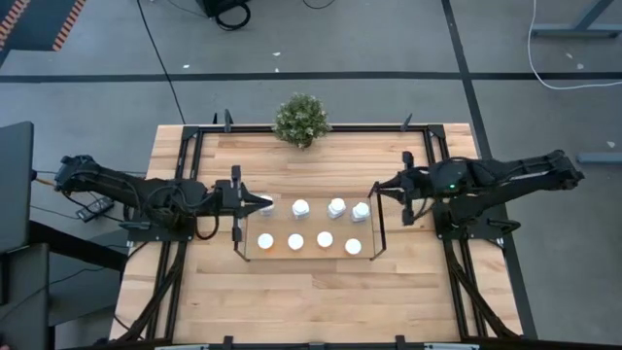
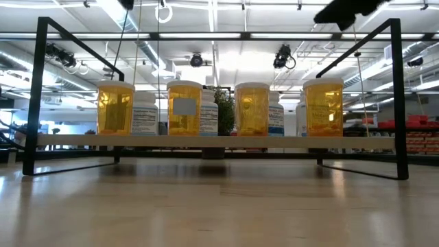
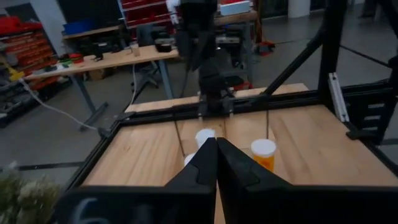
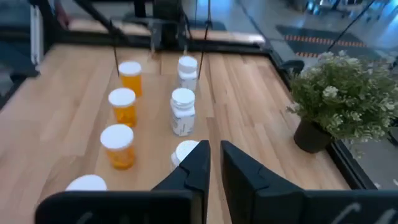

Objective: Pick and place medicine bottles onto shelf by color
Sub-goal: Return to Home Position

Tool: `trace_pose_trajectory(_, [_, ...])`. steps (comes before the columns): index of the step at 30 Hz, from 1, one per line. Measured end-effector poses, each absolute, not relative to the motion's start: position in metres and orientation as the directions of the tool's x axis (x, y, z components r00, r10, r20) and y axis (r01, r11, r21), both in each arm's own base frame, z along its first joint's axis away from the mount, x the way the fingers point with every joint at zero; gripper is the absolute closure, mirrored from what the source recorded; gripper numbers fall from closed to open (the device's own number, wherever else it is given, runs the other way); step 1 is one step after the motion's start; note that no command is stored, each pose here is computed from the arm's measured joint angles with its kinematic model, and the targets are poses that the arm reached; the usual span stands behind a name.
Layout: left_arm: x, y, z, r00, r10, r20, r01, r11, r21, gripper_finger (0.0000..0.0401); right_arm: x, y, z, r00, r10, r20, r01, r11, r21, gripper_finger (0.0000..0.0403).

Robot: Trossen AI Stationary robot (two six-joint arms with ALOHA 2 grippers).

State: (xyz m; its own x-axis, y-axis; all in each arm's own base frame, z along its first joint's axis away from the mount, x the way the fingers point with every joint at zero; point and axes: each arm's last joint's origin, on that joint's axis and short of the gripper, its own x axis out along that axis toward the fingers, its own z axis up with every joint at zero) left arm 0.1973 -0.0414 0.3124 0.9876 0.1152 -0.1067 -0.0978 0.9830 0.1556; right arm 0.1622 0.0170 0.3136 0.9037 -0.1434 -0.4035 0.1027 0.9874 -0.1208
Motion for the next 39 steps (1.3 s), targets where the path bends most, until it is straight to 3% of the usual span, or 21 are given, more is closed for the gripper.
trace_pose_trajectory(8, [0.163, -0.024, 0.269, 0.989, 0.139, 0.055, -0.143, 0.987, 0.07, 0.0396, 0.126, 0.012, 0.284, 0.97, -0.061, -0.235, 0.057, 0.998, -0.025, 0.036])
trace_pose_trajectory(14, [0.137, -0.014, 0.235, 0.972, 0.144, 0.184, -0.155, 0.987, 0.047, 0.0396, 0.12, 0.011, 0.258, 0.985, -0.052, -0.162, 0.045, 0.998, -0.048, 0.036])
trace_pose_trajectory(19, [0.119, -0.009, 0.228, 0.951, 0.161, 0.263, -0.169, 0.986, 0.006, 0.0398, 0.117, 0.009, 0.24, 0.991, -0.068, -0.119, 0.061, 0.996, -0.061, 0.0359])
trace_pose_trajectory(34, [0.095, -0.007, 0.209, 0.983, 0.139, 0.116, -0.133, 0.989, -0.057, 0.0398, 0.092, 0.005, 0.183, 0.997, -0.072, 0.0, 0.072, 0.997, -0.01, 0.0359])
trace_pose_trajectory(39, [0.1, -0.009, 0.185, 0.979, 0.135, 0.152, -0.127, 0.99, -0.065, 0.0397, 0.096, 0.006, 0.171, 0.999, -0.048, 0.021, 0.048, 0.999, -0.014, 0.0359])
